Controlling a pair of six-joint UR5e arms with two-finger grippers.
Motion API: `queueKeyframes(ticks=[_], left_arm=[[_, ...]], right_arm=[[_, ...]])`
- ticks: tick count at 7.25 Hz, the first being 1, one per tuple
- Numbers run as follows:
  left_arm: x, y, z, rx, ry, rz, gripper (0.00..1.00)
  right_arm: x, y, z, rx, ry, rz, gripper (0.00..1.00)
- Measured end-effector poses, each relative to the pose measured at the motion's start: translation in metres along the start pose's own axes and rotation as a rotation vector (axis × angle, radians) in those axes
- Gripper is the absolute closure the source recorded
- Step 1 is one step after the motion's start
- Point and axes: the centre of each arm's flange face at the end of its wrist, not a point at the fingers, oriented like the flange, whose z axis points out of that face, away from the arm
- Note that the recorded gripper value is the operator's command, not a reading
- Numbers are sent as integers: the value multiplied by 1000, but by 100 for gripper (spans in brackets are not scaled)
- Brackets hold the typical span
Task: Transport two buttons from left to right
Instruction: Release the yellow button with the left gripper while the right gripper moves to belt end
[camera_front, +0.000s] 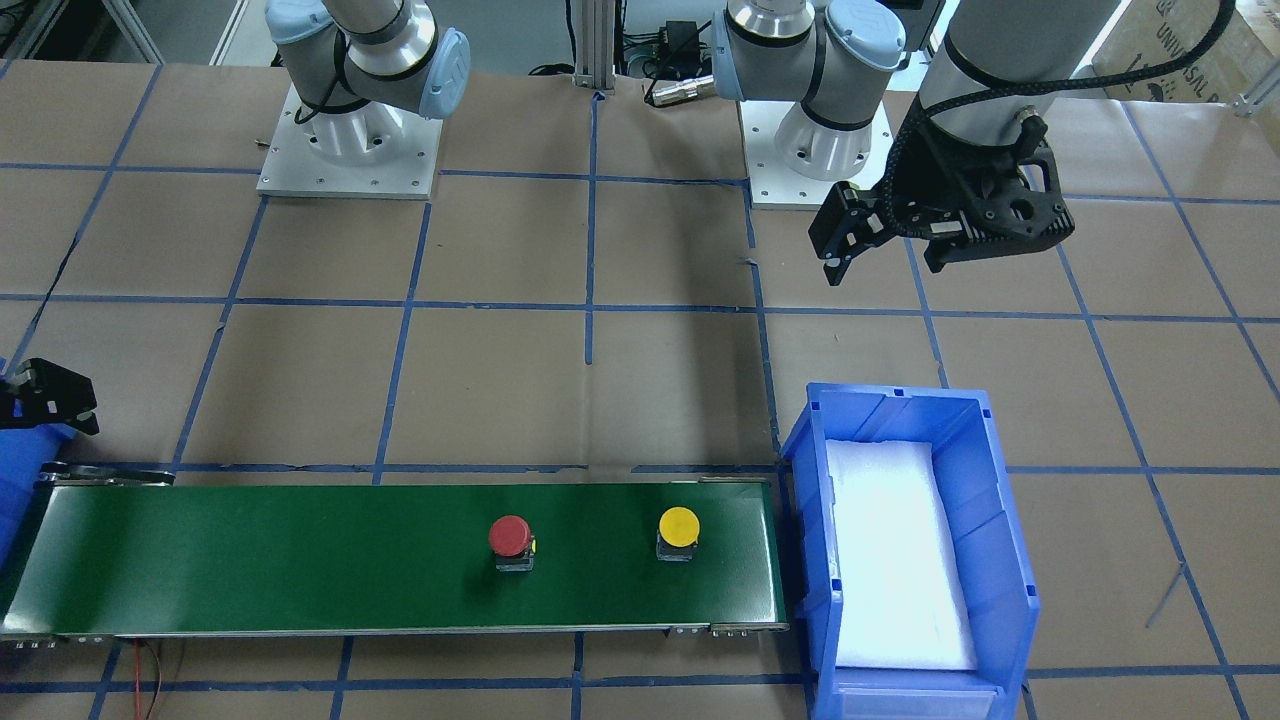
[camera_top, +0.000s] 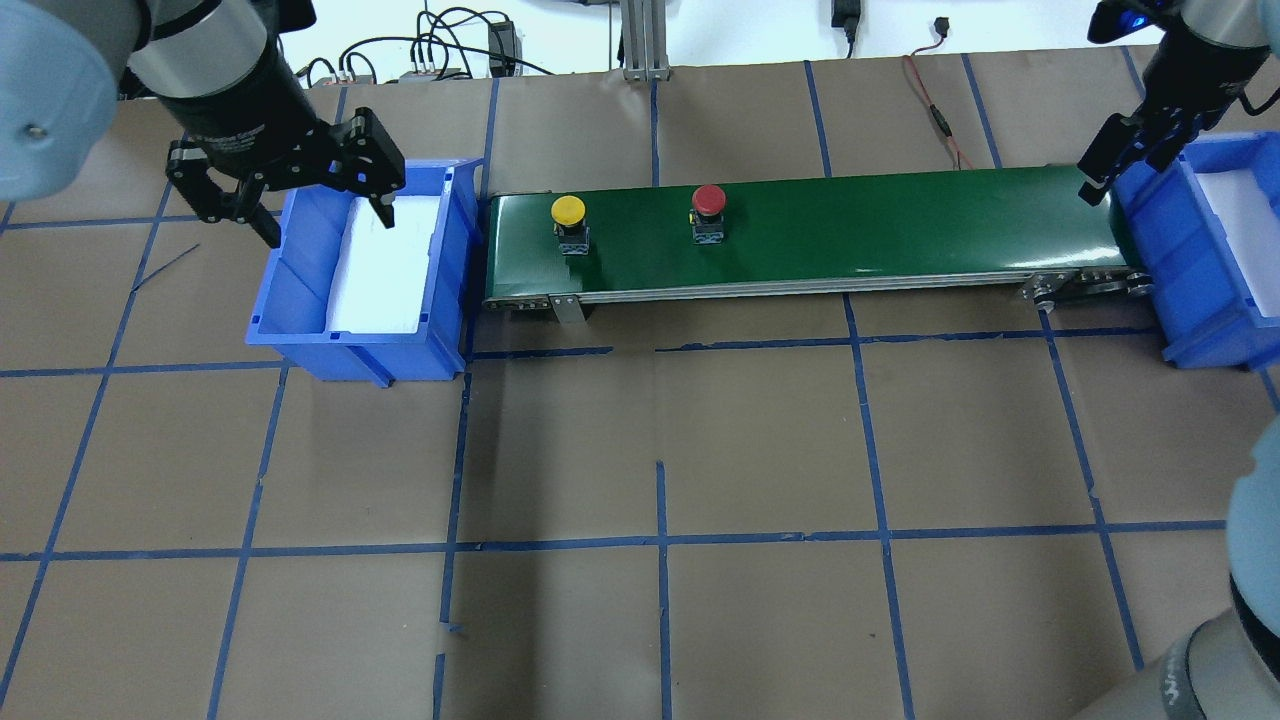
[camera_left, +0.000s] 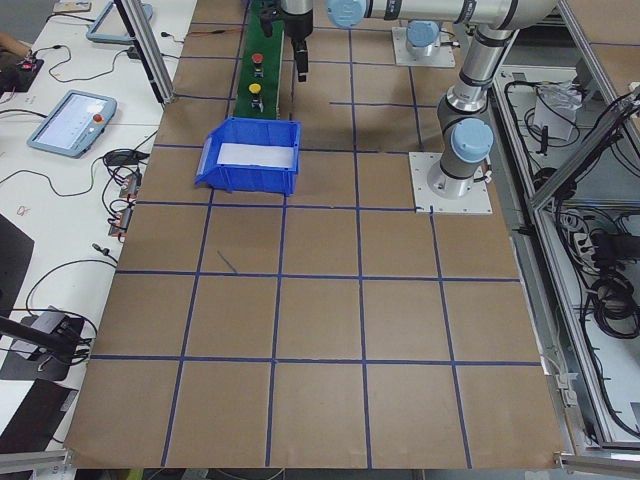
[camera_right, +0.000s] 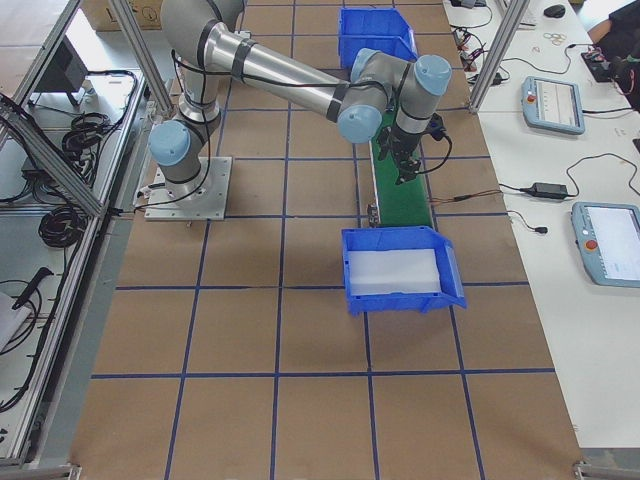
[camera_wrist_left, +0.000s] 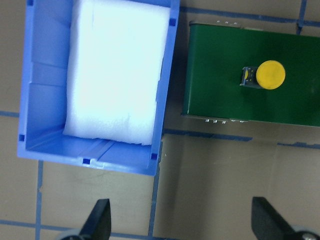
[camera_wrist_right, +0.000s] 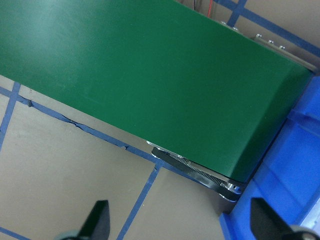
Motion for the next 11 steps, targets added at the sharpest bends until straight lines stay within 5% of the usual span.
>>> queueKeyframes(ticks=[3, 7, 11], left_arm=[[25, 17, 11, -27, -8, 110, 0], [-15, 0, 10, -30, 9, 89, 0], [-17, 5, 5, -25, 6, 105, 0]], right_arm=[[2, -4, 22, 30, 34, -297, 6], [6, -12, 40, 44, 37, -647, 0], [-11, -13, 54, 137, -30, -689, 0]])
